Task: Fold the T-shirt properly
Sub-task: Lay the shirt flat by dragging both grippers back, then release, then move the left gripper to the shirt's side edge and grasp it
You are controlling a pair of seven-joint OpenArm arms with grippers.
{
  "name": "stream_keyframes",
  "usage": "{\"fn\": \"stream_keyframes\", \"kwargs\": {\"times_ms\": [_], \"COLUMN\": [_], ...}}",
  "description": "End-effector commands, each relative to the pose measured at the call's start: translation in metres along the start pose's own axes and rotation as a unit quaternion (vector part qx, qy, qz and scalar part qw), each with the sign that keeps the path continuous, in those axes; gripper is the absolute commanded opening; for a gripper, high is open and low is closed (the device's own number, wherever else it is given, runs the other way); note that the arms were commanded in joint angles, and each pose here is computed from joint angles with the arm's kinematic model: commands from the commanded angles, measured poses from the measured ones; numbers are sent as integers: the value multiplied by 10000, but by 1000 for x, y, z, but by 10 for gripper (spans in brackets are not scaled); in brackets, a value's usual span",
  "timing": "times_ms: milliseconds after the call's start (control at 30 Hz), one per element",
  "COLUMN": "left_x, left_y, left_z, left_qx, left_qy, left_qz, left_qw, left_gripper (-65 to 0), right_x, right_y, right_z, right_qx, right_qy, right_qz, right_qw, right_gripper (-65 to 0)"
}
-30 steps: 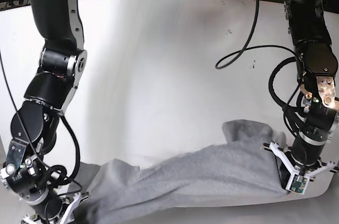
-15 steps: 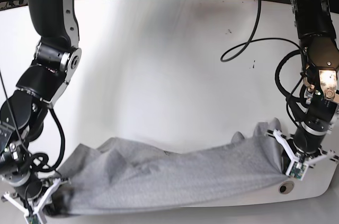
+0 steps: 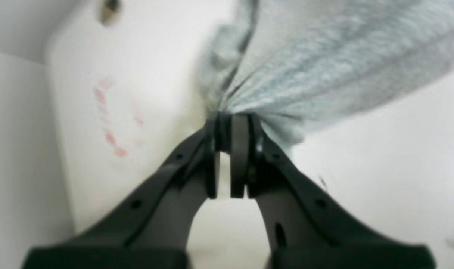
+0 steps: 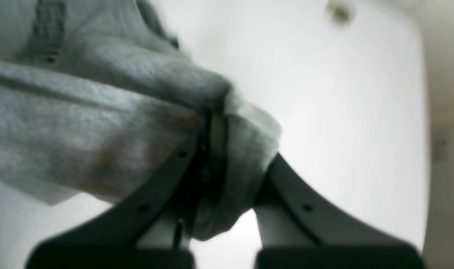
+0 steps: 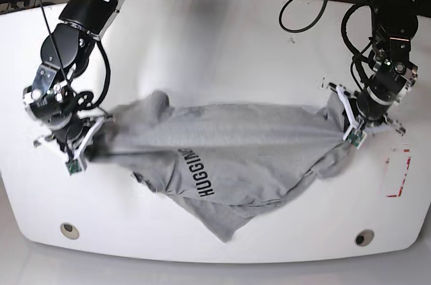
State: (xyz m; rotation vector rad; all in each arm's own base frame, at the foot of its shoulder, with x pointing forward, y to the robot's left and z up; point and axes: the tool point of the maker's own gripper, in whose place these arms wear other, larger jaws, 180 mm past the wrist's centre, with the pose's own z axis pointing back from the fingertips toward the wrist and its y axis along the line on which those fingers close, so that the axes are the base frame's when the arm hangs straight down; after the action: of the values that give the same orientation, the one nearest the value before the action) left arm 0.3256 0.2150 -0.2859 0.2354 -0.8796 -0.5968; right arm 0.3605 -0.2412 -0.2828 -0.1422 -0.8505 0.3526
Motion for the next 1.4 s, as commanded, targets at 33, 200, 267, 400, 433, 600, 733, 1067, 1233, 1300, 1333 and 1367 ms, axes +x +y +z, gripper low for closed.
{"fn": "stream_keyframes", "kwargs": {"times_ms": [33, 200, 267, 400, 433, 600, 733, 1067, 1233, 1300, 1333, 1367], "left_x": [-9, -44, -49, -68, -72, -91, -93, -103, -101, -92, -87, -83], "left_y": [10, -14, -18, -32, -35, -50, -56, -87, -60, -53, -48, -41], "left_z": [8, 13, 14, 19, 20, 27, 28, 34, 34, 32, 31, 32], "left_qx": [157, -140, -187, -352, -388, -569, -635, -868, -250, -138, -123, -89], "left_qy": [66, 470, 532, 754, 803, 1030, 996, 962, 809, 625, 520, 402], "left_qz": [-75, -79, -79, -73, -71, -44, -17, 478, 1311, 1532, 1598, 1663], "left_qw": [9998, 9988, 9984, 9965, 9960, 9930, 9930, 9904, 9878, 9861, 9857, 9852], "left_gripper": [-626, -628, -628, -628, -628, -628, -626, -450, -322, -292, -282, -282], "right_x": [1, -43, -53, -90, -96, -134, -148, -176, -178, -177, -177, -178], "right_y": [7, 23, 21, 25, 24, 20, 16, 25, 34, 35, 35, 36], "right_z": [9, 22, 25, 33, 35, 48, 55, 66, 64, 64, 64, 64], "right_qx": [4, 14, -44, -81, -94, -229, -329, -306, -225, -217, -217, -211], "right_qy": [-203, 133, 194, 561, 634, 1026, 1150, 1462, 1473, 1458, 1458, 1465], "right_qz": [63, -246, -453, -691, -722, -934, -1087, -1213, -1299, -1314, -1314, -1319], "right_qw": [9998, 9996, 9988, 9960, 9953, 9901, 9869, 9813, 9803, 9803, 9803, 9801], "right_gripper": [-650, -650, -650, -650, -650, -650, -650, -650, -650, -650, -650, -650]}}
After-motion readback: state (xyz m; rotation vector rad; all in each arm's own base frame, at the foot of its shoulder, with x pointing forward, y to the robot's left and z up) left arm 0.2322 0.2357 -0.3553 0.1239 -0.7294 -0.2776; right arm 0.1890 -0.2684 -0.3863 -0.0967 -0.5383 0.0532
